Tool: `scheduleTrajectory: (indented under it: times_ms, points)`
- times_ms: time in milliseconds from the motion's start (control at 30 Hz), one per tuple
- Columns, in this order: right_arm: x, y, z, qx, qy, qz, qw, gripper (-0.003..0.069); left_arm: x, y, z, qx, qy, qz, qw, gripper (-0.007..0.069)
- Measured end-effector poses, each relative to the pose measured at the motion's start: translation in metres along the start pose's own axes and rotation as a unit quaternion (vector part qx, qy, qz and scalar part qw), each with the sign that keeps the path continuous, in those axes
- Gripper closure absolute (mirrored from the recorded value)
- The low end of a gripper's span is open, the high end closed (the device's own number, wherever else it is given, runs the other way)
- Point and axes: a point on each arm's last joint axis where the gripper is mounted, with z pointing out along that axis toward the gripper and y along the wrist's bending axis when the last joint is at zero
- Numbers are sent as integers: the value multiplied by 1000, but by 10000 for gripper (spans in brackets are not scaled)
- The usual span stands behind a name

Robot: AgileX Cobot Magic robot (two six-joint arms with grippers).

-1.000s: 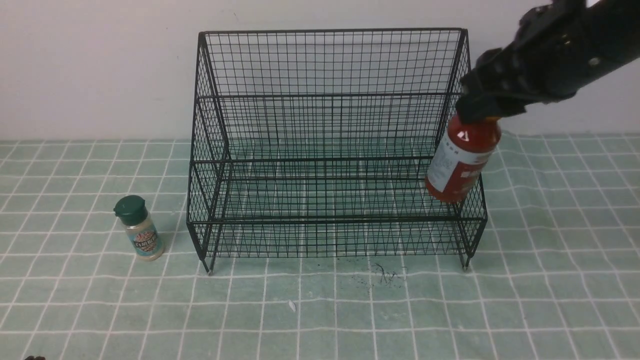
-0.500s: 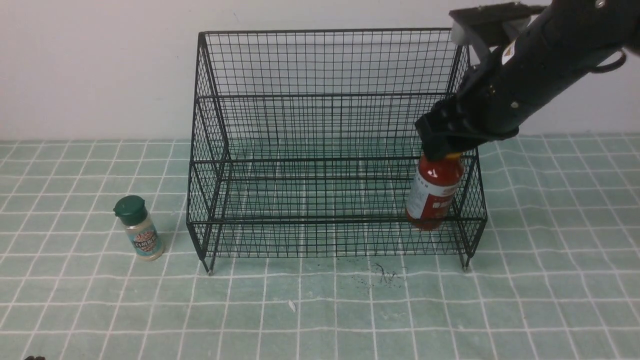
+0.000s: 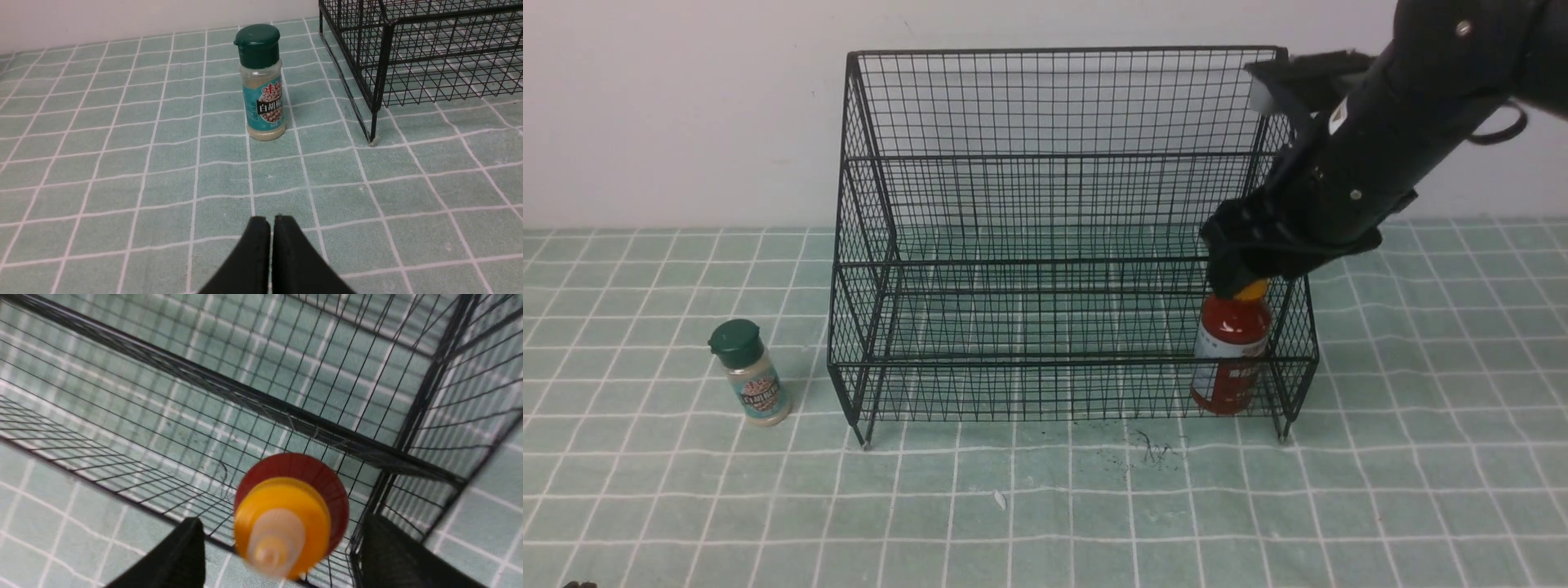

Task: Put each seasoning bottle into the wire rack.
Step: Use the right arm to put the condiment bottle back on the shelf, then use the left arm to grab the condiment bottle closest to it

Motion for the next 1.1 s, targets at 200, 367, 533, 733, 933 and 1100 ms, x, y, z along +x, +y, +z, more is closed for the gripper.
scheduleTrajectory:
  times_ms: [200,367,533,733,933,1100]
  points:
    - [26,10,-116,15,-118,2,993,230,0,0,0,0,0,0,1000,631]
    - [81,20,-204,5,-247,10,969,419,0,0,0,0,0,0,1000,631]
    - [148,19,-239,8,-366,10,931,610,0,0,0,0,0,0,1000,631]
    - [243,10,-213,-1,-493,26,870,671,0,0,0,0,0,0,1000,631]
    - [284,2,-164,-10,-513,37,857,672,0,0,0,0,0,0,1000,631]
    - [298,-1,-141,-13,-508,41,860,672,0,0,0,0,0,0,1000,631]
